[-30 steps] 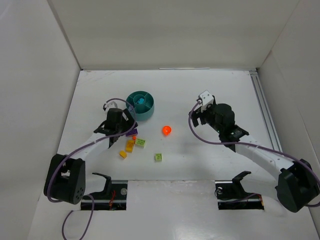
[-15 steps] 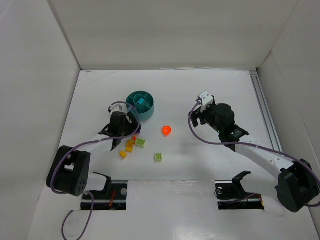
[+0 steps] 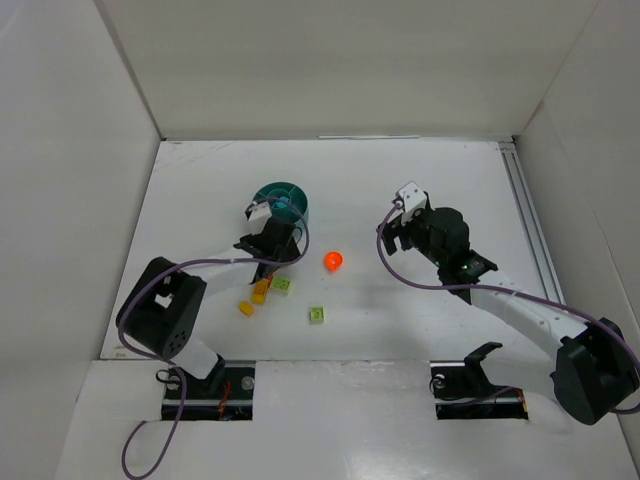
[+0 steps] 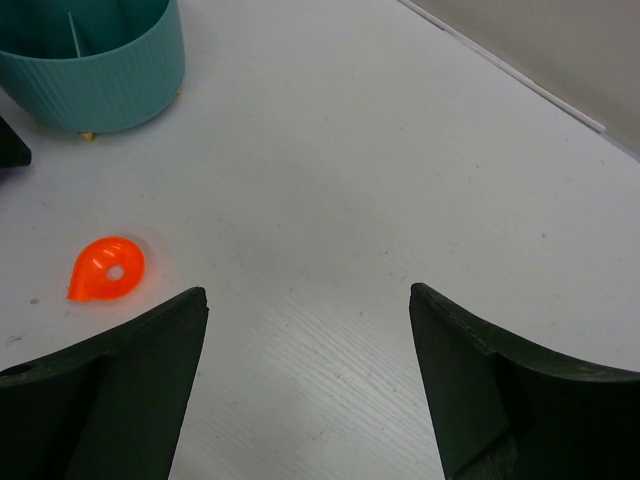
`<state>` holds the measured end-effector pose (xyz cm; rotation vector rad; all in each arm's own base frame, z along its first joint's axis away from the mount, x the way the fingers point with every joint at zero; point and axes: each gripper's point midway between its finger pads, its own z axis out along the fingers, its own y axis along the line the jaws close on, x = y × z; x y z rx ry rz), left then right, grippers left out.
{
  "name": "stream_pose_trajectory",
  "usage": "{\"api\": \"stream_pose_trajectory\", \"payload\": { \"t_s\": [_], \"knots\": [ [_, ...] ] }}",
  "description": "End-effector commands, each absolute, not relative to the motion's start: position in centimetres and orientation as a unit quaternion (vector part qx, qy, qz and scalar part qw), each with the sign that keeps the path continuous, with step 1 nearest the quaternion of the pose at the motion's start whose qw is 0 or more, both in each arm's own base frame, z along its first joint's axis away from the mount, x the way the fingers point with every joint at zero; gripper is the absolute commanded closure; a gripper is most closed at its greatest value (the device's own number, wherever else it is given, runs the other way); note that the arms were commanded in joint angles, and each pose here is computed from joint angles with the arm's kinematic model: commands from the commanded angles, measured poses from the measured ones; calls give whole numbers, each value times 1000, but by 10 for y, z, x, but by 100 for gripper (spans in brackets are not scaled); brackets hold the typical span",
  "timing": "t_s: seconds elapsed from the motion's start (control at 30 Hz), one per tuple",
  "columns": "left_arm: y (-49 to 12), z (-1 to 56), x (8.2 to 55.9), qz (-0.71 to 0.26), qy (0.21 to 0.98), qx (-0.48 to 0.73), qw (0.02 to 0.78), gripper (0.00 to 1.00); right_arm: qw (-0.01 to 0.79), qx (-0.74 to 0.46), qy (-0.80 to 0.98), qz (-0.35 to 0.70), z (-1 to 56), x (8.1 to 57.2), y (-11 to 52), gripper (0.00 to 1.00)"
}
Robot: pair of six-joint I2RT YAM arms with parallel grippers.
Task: Sort the legos into containers by color
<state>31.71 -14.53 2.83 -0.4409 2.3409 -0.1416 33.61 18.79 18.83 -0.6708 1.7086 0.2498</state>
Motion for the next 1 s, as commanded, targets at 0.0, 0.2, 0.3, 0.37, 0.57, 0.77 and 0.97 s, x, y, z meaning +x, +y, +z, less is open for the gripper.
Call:
{"api": "stream_pose_trajectory", "payload": {
  "t_s": [0.0,0.2,0.3,0.37,0.57,0.77,0.97],
  "knots": [
    [-140,14,304,12,925,-169,339,31,612,-278,731,115,196,336,187,14],
    [-157,7,296,24,935,-147,321,51,617,-275,729,112,199,337,186,14],
    [-163,8,294,14,939,-140,315,53,613,-276,732,112,195,335,185,14],
    [-167,17,295,0,936,-142,322,56,613,-276,732,112,195,335,185,14],
    [-195,73,305,-106,915,-127,367,57,623,-331,697,129,202,328,199,14],
    [-230,156,309,-245,866,-66,430,57,643,-473,563,216,225,291,247,14],
    [-254,218,293,-355,817,-4,455,56,631,-583,420,292,250,243,306,15]
  ]
}}
